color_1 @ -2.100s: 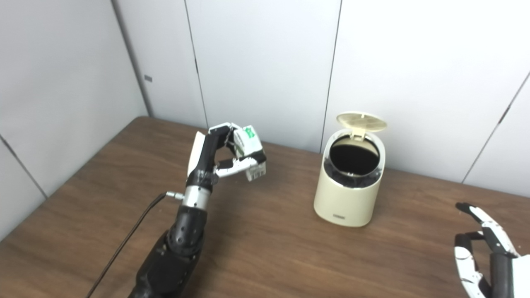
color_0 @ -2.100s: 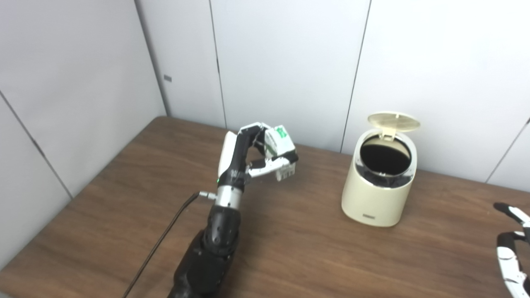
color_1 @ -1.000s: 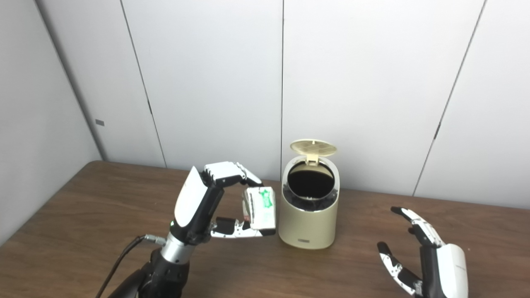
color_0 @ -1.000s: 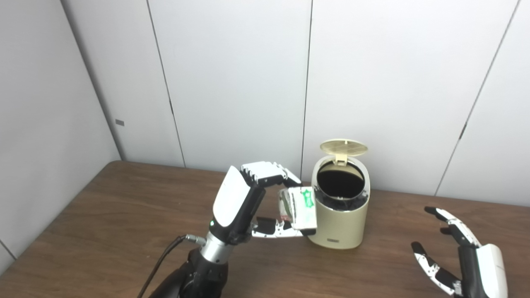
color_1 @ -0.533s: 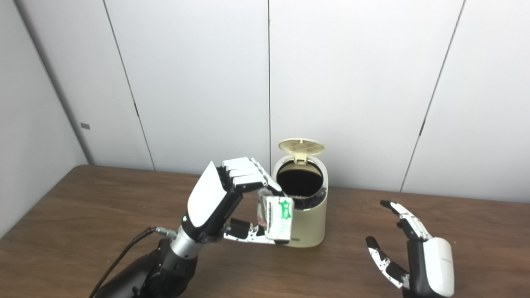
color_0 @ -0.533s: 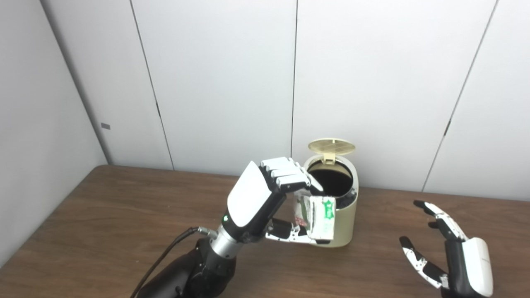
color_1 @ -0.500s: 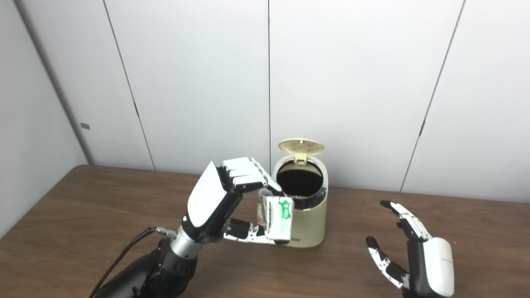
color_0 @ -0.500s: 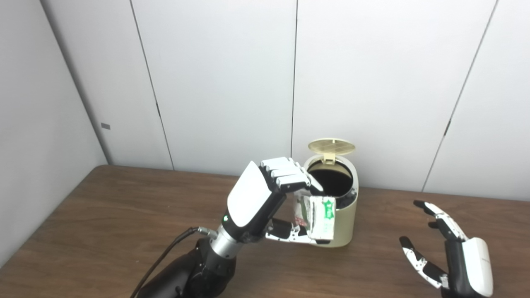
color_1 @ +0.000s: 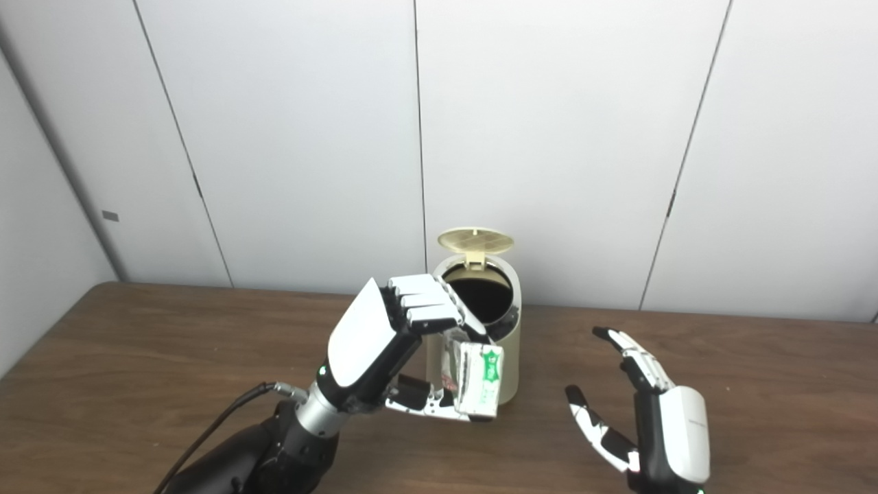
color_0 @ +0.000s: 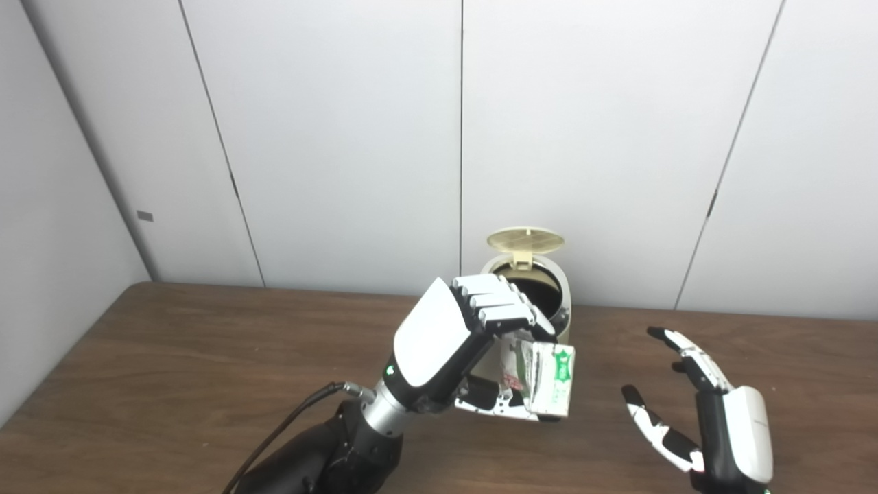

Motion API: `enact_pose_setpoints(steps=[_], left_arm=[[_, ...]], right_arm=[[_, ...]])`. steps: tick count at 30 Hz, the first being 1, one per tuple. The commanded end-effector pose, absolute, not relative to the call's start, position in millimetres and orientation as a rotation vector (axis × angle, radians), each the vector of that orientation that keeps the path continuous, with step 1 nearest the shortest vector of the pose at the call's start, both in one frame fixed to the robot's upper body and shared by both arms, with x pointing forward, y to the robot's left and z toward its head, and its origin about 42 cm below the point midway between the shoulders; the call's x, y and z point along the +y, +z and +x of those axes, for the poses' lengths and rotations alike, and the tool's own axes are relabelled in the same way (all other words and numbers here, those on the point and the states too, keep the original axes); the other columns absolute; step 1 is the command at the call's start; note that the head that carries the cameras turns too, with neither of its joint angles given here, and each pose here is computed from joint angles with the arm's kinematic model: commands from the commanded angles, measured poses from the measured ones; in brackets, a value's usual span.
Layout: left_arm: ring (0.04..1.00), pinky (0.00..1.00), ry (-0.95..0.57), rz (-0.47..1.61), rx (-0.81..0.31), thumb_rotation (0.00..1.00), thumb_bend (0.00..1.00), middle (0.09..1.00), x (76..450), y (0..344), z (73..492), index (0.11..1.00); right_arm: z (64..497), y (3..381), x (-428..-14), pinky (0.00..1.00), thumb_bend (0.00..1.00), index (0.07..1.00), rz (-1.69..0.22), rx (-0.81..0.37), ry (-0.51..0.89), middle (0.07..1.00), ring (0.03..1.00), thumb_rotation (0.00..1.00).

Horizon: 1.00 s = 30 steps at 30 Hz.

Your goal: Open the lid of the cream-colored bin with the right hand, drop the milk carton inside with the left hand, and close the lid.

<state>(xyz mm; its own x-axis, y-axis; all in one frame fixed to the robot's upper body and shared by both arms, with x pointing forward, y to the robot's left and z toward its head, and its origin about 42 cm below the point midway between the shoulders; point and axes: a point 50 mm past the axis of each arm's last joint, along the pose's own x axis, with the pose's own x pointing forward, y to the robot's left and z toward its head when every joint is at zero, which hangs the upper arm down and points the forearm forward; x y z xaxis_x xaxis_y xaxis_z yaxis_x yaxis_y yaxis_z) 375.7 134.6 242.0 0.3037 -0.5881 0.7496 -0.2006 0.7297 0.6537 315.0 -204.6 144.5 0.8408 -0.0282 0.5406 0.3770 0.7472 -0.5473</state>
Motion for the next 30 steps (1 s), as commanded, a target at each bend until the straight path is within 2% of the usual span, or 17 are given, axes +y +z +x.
enact_pose_setpoints(steps=[1, 6, 10, 14, 23, 30], left_arm=[[0.466, 0.47, -0.238, 0.712, -1.362, 0.0, 0.5, 0.466, 133, 270, 387, 0.487], [0.465, 0.47, -0.244, 0.71, -1.377, 0.0, 0.5, 0.467, 131, 271, 392, 0.487], [0.463, 0.47, -0.255, 0.71, -1.385, 0.0, 0.51, 0.467, 130, 275, 397, 0.488], [0.463, 0.48, -0.259, 0.715, -1.39, 0.0, 0.51, 0.47, 132, 279, 402, 0.486], [0.469, 0.47, -0.274, 0.729, -1.394, 0.0, 0.5, 0.472, 130, 290, 418, 0.481], [0.474, 0.46, -0.225, 0.75, -1.365, 0.0, 0.5, 0.472, 128, 293, 446, 0.482]], right_arm=[[294, 118, -188, 0.66, 0.18, 0.791, -0.651, -0.455, -0.217, 0.827, 0.795, 0.33], [287, 116, -184, 0.67, 0.17, 0.802, -0.636, -0.451, -0.213, 0.836, 0.8, 0.34], [283, 116, -180, 0.68, 0.17, 0.803, -0.623, -0.448, -0.211, 0.835, 0.81, 0.29], [280, 115, -178, 0.68, 0.17, 0.802, -0.616, -0.439, -0.218, 0.836, 0.812, 0.31], [273, 113, -177, 0.65, 0.18, 0.787, -0.627, -0.441, -0.22, 0.818, 0.795, 0.19], [268, 114, -177, 0.65, 0.17, 0.788, -0.633, -0.433, -0.221, 0.817, 0.8, 0.21]])
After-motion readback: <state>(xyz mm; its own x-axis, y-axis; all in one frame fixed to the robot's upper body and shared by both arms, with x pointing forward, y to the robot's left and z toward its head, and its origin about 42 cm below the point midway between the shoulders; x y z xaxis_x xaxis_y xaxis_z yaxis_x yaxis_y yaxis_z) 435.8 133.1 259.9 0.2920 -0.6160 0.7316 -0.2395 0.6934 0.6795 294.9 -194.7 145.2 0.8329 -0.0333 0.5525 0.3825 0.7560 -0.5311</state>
